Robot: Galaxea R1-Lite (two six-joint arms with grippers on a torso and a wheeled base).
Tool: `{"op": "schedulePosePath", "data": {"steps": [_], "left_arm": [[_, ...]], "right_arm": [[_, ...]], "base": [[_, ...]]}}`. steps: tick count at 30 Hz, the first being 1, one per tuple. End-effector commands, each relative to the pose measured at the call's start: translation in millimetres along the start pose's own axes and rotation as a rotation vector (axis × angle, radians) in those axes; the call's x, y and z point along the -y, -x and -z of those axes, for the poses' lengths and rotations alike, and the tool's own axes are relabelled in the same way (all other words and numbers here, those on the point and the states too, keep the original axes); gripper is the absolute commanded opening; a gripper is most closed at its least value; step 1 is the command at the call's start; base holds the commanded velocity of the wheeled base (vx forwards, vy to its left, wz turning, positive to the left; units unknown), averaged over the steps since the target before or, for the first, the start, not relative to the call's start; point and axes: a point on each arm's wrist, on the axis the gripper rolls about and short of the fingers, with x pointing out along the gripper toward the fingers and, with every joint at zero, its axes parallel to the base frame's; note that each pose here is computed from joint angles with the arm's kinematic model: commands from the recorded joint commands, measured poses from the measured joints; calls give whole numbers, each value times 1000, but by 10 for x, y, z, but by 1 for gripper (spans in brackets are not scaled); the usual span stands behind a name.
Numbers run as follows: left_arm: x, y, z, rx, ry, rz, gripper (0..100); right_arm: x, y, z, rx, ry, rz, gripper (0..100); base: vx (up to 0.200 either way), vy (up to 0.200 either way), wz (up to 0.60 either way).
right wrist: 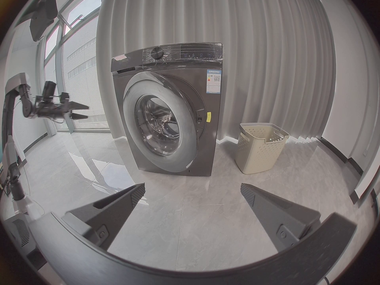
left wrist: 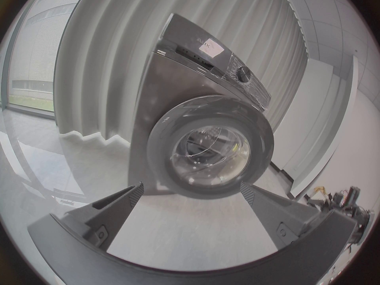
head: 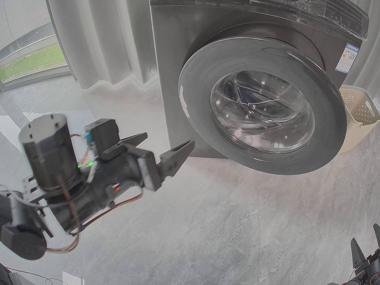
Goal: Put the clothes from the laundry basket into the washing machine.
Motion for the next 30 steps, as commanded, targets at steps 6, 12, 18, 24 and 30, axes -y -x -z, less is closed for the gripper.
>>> {"op": "schedulePosePath", "data": {"steps": [6, 12, 18, 24, 30], "left_arm": [[-563, 2247, 727, 92, -67, -177, 100], [-551, 2621, 1079, 96, -84, -300, 100], [-546, 2673, 1199, 73, -65, -372, 100], [-523, 2666, 1230, 77, -75, -523, 100], [-490, 2712, 1255, 154, -96, -591, 100]], "right_arm": [[-1, -1, 53, -2, 1, -1, 100], [-1, -1, 53, -2, -1, -1, 100], [-1, -1, 53, -2, -1, -1, 100], [-1, -1, 53, -2, -1, -1, 100], [-1, -1, 53, -2, -1, -1, 100]], "base": [[0, 0, 0], [0, 0, 0], [0, 0, 0], [0, 0, 0], [0, 0, 0]]}}
